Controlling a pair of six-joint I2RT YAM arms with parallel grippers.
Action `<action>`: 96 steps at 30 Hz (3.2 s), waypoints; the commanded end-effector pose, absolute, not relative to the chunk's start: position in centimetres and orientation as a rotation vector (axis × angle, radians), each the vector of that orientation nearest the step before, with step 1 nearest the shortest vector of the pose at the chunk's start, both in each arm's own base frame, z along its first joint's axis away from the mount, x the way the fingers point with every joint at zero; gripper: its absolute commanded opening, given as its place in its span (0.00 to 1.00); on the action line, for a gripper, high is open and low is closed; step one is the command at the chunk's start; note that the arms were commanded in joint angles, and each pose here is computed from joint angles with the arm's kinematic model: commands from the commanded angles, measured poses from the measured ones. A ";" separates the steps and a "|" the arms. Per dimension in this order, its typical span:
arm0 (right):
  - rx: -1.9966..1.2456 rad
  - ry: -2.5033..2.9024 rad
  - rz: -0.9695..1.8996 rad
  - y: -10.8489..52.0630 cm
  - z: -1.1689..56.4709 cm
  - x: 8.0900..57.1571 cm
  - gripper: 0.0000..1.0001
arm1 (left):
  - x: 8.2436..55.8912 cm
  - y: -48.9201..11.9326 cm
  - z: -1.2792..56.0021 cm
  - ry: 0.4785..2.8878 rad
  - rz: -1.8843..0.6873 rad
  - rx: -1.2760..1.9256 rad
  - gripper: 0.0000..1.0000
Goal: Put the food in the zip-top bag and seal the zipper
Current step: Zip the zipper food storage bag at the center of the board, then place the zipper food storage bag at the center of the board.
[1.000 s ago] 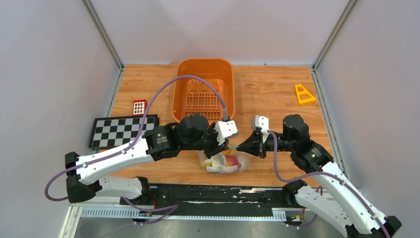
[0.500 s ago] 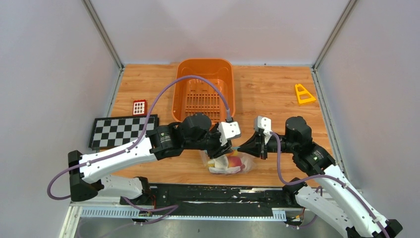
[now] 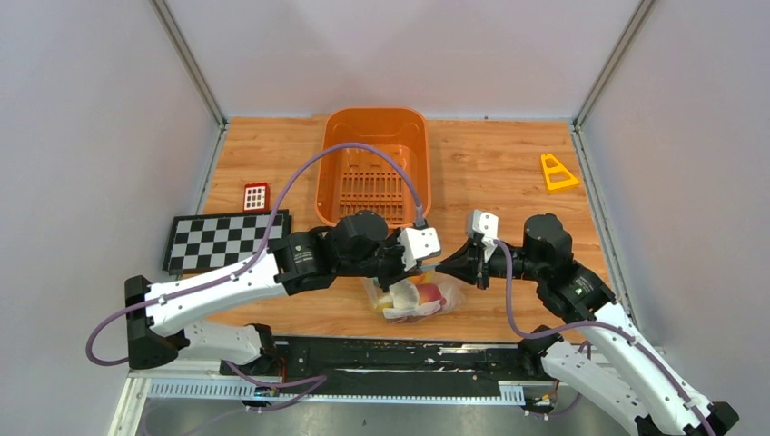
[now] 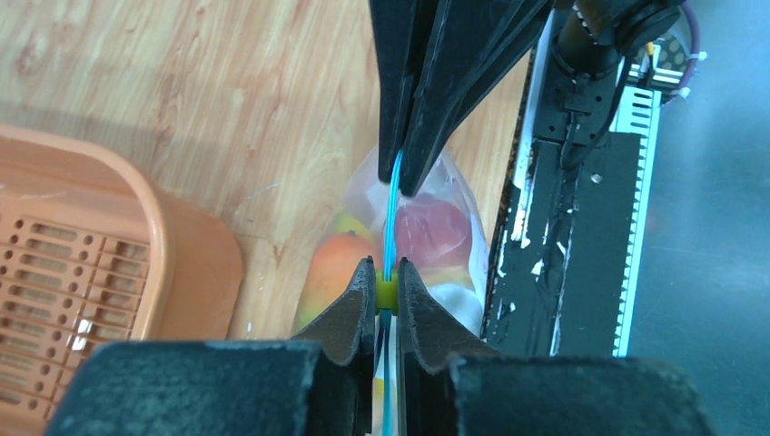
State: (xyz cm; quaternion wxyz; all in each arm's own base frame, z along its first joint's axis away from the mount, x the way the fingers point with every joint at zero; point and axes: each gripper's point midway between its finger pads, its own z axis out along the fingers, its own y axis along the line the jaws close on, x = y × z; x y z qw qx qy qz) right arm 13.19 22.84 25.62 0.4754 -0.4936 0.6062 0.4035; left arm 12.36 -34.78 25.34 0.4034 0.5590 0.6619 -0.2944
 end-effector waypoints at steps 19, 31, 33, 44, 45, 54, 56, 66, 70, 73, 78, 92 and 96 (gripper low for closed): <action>-0.642 1.580 0.463 15.5 27.4 20.6 0.00 | 15.2 -26.0 24.3 1.826 -0.467 1.051 0.06; -0.607 1.611 0.392 14.3 27.0 21.2 0.00 | 14.9 -25.3 24.2 1.852 -0.463 1.046 0.07; -0.579 1.608 0.366 13.7 27.3 21.3 0.00 | 15.1 -25.3 24.1 1.854 -0.450 1.042 0.07; -0.445 1.637 0.270 11.5 27.6 22.4 0.00 | 16.4 -24.1 22.2 1.959 -0.332 0.924 0.11; -0.439 1.627 0.276 11.5 27.7 22.4 0.00 | 16.5 -24.1 22.3 1.960 -0.330 0.909 0.12; -0.439 1.637 0.329 12.7 26.8 23.1 0.00 | 16.4 -26.1 22.9 1.916 -0.405 0.945 0.29; -0.436 1.657 0.323 12.8 26.7 23.4 0.00 | 16.8 -26.2 23.9 1.900 -0.417 0.893 0.63; -0.271 1.607 0.188 10.0 31.5 25.4 0.00 | 19.0 -24.4 28.4 1.808 -0.497 0.624 0.98; -0.263 1.629 0.081 8.9 33.9 27.3 0.00 | 19.4 -24.0 28.9 1.789 -0.514 0.585 1.00; -0.222 1.638 0.043 8.0 34.4 27.8 0.00 | 19.7 -23.9 28.3 1.812 -0.500 0.572 1.00; -0.371 1.649 0.305 11.9 30.4 25.1 0.00 | 19.7 -23.8 27.2 1.842 -0.498 0.547 1.00; -0.673 1.793 0.982 18.0 23.9 12.9 0.00 | 20.1 -24.4 26.9 1.855 -0.488 0.559 1.00; -0.795 2.013 1.176 19.5 21.4 10.3 0.30 | 20.2 -24.6 26.7 1.859 -0.486 0.559 1.00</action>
